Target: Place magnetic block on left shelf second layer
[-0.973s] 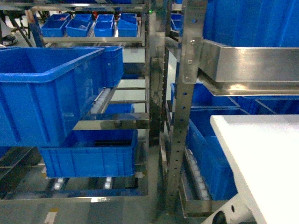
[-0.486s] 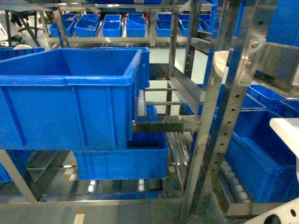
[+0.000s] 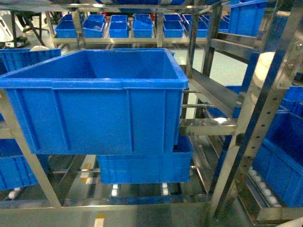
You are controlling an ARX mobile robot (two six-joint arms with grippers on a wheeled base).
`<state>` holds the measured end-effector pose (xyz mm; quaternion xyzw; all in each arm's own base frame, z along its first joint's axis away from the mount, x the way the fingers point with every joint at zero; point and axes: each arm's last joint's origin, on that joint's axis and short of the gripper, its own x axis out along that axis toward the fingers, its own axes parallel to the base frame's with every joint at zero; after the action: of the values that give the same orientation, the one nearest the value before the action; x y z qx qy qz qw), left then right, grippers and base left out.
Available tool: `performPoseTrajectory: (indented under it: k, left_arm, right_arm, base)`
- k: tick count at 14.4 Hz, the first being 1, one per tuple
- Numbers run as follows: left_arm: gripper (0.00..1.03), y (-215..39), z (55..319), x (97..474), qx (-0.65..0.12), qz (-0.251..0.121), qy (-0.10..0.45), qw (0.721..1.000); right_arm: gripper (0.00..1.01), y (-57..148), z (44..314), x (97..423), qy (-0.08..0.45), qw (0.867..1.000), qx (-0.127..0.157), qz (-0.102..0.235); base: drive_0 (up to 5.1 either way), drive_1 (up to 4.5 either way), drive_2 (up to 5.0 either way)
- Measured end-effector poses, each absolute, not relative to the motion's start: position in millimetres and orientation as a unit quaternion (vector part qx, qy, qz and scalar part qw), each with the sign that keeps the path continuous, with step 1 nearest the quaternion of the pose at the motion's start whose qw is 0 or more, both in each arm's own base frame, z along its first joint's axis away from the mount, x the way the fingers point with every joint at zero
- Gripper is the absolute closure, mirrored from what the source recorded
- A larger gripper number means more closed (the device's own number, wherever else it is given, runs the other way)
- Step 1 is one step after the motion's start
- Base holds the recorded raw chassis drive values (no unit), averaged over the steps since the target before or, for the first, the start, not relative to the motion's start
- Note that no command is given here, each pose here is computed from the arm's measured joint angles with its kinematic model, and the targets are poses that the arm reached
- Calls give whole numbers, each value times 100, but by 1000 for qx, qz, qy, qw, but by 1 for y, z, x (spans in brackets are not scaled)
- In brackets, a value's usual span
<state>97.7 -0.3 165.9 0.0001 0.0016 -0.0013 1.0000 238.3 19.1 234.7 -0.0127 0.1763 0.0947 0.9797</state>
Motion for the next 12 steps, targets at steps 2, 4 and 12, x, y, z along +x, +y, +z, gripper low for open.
performPoseTrajectory:
  k: [2, 4, 12]
  left_arm:
    - [5, 0, 166, 98, 0, -1, 1, 1000]
    - [5, 0, 166, 98, 0, -1, 2, 1000]
    - [5, 0, 166, 98, 0, -1, 0, 1000]
  right_arm:
    - [68, 19, 235, 238, 176, 980, -13, 95]
    - [68, 19, 235, 238, 176, 980, -13, 95]
    - [68, 19, 235, 238, 177, 980, -13, 95]
  base:
    - [-501, 244, 244]
    - [-503, 243, 243]
    - [-500, 246, 246]
